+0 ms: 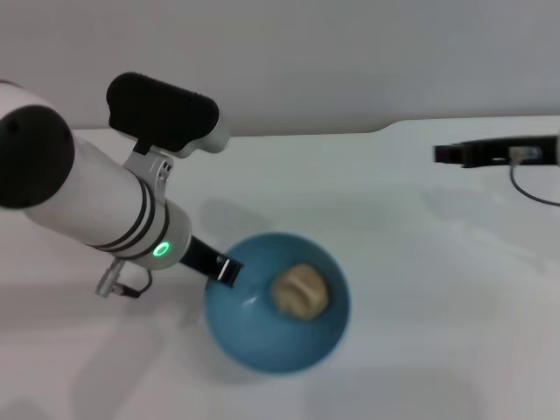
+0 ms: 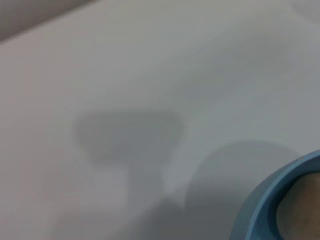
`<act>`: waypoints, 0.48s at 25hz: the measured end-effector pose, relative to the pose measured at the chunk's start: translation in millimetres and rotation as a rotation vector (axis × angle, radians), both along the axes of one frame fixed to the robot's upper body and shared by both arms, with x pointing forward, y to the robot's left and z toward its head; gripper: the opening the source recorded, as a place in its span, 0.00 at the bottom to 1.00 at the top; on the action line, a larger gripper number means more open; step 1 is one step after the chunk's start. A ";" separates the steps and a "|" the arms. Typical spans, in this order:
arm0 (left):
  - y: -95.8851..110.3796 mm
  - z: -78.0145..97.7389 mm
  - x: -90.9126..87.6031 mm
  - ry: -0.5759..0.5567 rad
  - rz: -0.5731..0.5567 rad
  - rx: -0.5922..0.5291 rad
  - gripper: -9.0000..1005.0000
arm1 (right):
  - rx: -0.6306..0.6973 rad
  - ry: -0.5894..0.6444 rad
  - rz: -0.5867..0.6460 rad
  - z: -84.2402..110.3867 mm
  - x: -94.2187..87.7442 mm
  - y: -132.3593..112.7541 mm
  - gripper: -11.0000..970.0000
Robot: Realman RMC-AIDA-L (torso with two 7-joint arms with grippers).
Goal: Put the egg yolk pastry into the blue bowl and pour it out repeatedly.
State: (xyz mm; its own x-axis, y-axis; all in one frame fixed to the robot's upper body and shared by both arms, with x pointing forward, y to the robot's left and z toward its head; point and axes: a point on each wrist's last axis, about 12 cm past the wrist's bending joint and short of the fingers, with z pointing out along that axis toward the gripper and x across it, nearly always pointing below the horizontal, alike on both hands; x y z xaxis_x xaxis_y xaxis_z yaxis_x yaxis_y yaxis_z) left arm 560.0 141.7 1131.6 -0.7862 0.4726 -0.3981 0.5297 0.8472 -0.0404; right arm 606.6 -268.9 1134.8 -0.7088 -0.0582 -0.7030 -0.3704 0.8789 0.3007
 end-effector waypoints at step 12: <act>5.0 -1.9 15.1 -0.314 0.085 -0.246 0.01 | 0.039 -0.086 -0.185 -63.6 -32.6 -47.4 0.24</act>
State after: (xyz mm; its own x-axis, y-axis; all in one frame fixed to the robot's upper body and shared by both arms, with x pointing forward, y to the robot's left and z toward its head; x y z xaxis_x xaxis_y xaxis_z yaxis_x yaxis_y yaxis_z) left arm 575.1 146.7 1129.6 -0.6407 0.2721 -0.7180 0.4773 0.8736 -0.0948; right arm 574.0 -316.3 1071.1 -0.6421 0.0958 -0.7606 -0.2295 0.9226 0.3100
